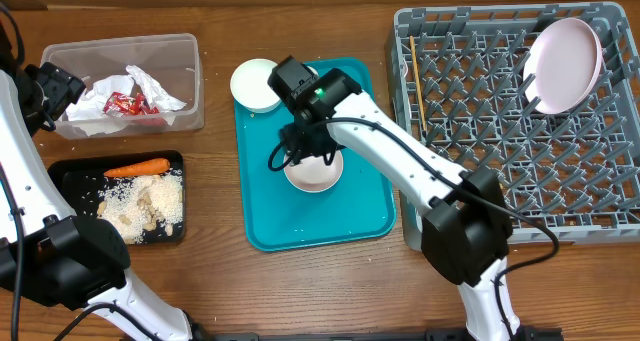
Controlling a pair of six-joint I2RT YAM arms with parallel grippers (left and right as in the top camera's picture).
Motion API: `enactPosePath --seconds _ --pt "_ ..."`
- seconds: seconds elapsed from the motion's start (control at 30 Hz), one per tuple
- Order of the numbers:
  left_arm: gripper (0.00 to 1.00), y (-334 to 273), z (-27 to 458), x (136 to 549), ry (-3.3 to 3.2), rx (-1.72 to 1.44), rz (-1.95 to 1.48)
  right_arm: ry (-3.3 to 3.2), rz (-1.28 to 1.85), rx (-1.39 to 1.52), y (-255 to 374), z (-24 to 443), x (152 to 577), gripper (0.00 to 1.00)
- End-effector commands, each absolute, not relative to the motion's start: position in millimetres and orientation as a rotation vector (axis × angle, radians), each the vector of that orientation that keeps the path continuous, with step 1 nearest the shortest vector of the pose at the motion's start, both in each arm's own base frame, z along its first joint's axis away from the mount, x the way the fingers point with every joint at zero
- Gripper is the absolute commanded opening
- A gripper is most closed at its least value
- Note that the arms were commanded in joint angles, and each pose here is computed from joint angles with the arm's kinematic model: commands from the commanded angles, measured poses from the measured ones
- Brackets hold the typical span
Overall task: Sort waste into correct bins and load items into the dishwasher rack
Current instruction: 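Lift the pink bowl off the teal tray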
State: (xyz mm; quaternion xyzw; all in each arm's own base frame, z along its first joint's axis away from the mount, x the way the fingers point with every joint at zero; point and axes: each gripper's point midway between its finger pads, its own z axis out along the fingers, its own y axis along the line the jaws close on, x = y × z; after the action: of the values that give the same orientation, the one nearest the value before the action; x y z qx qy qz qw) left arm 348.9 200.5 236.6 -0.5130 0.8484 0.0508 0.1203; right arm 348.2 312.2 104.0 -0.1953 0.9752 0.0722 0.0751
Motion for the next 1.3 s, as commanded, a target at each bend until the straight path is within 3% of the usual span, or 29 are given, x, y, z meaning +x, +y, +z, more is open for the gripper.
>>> enactPosePath --seconds 0.0,0.37,0.63,0.73,0.93,1.13,1.27 --pt "1.00 203.0 235.4 348.1 2.485 -1.492 0.174 2.887 0.502 -0.747 343.9 124.5 329.7 0.71" --pt "1.00 203.0 235.4 348.1 2.485 -1.492 0.174 2.991 0.447 -0.699 343.5 64.1 312.7 0.71" --pt "1.00 203.0 235.4 348.1 2.485 -1.492 0.174 2.979 0.432 -0.785 357.0 43.6 290.6 0.63" --pt "1.00 203.0 235.4 348.1 2.485 -1.492 0.174 2.956 0.286 -0.723 351.0 36.3 296.0 0.60" --pt "1.00 203.0 235.4 348.1 2.485 -1.492 0.174 2.909 0.183 -0.676 347.6 33.1 305.4 0.44" --pt "1.00 201.3 235.4 349.1 2.489 -1.485 0.173 2.888 0.148 -0.658 345.2 33.5 311.1 0.09" --pt "1.00 201.3 235.4 349.1 2.489 -1.485 0.173 2.905 0.169 -0.627 347.4 38.2 309.5 0.04"
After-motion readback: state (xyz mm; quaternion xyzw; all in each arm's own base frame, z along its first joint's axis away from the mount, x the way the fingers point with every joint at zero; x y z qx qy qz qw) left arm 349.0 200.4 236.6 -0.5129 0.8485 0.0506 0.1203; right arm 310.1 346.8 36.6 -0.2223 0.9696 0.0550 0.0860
